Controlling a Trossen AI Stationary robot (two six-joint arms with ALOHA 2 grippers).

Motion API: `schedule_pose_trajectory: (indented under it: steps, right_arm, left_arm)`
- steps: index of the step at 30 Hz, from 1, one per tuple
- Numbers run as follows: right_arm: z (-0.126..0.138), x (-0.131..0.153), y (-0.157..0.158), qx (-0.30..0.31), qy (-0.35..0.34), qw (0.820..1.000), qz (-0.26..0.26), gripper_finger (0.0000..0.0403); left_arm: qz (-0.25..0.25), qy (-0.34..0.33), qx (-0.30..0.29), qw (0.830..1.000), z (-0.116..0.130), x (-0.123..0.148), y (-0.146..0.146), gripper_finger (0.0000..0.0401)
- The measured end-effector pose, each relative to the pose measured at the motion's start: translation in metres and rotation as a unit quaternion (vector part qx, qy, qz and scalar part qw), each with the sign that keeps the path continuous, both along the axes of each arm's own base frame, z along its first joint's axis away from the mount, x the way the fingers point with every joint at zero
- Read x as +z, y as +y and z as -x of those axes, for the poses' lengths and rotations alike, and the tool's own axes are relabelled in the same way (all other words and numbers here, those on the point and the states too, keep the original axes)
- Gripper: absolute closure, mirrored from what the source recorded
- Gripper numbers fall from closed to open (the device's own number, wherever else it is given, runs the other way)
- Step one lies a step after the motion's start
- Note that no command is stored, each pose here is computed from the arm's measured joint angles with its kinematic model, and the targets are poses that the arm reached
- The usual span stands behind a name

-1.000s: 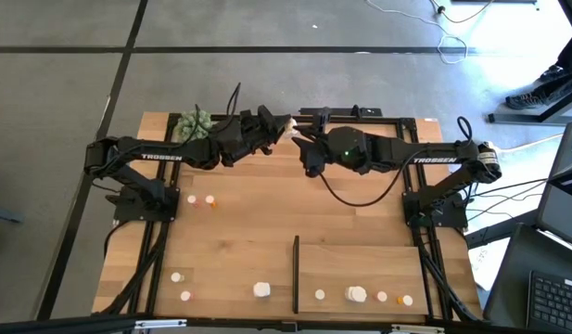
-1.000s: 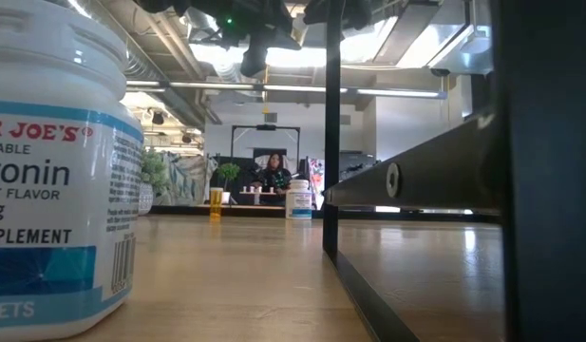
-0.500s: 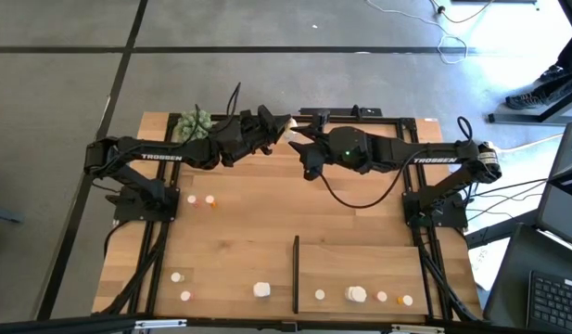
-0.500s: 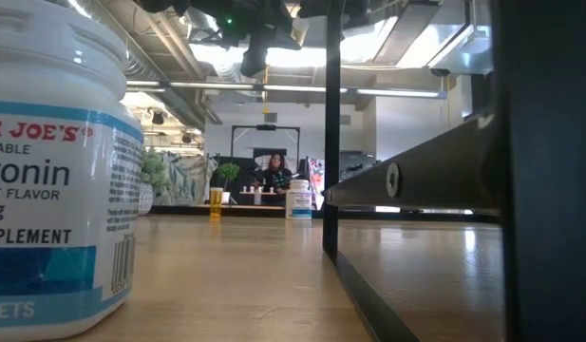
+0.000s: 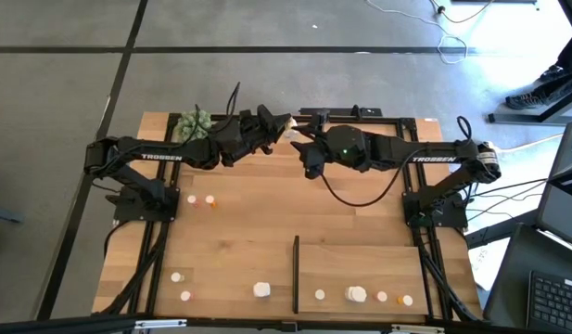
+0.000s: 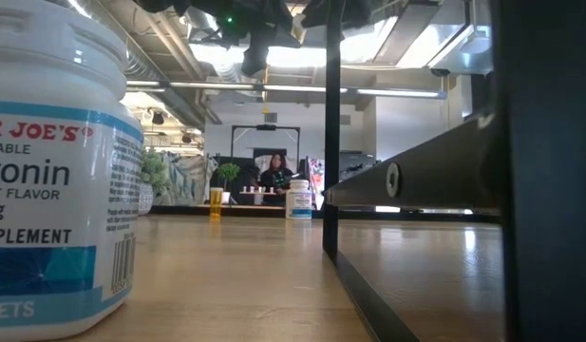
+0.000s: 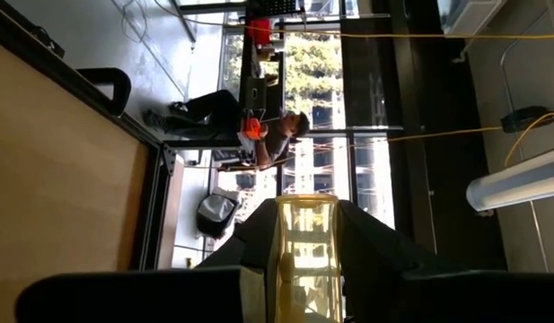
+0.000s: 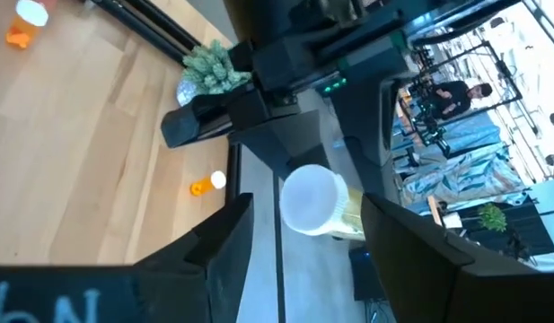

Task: Pick and place medicine bottles onto shelf by color
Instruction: Put the top yellow pill bottle on the shelf aligned with the other yellow pill bottle

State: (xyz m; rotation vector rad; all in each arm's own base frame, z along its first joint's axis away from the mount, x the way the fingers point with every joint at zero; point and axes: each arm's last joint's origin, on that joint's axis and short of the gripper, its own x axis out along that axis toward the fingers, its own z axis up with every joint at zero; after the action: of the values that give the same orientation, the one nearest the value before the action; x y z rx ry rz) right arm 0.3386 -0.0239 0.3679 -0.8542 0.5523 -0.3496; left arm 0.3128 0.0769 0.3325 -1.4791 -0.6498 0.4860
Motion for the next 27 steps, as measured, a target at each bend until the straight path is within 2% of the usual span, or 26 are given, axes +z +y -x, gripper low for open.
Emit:
schedule_pose_trajectory:
  steps: [12,23,27]
  right_arm:
    - [-0.010,-0.010,-0.004,-0.025,0.020,0.999,0.033,0.0195]
    - [-0.012,-0.007,-0.006,-0.057,-0.002,0.997,0.042,0.0195]
    - [-0.012,-0.007,-0.006,-0.057,-0.002,0.998,0.042,0.0210]
  left_arm:
    - [0.000,0.002,0.002,1.000,0.000,-0.001,0.000,0.0323]
    - [0.000,0.000,-0.001,1.000,0.000,0.000,0.000,0.0323]
    - [0.000,0.000,0.000,1.000,0.000,0.000,0.000,0.0323]
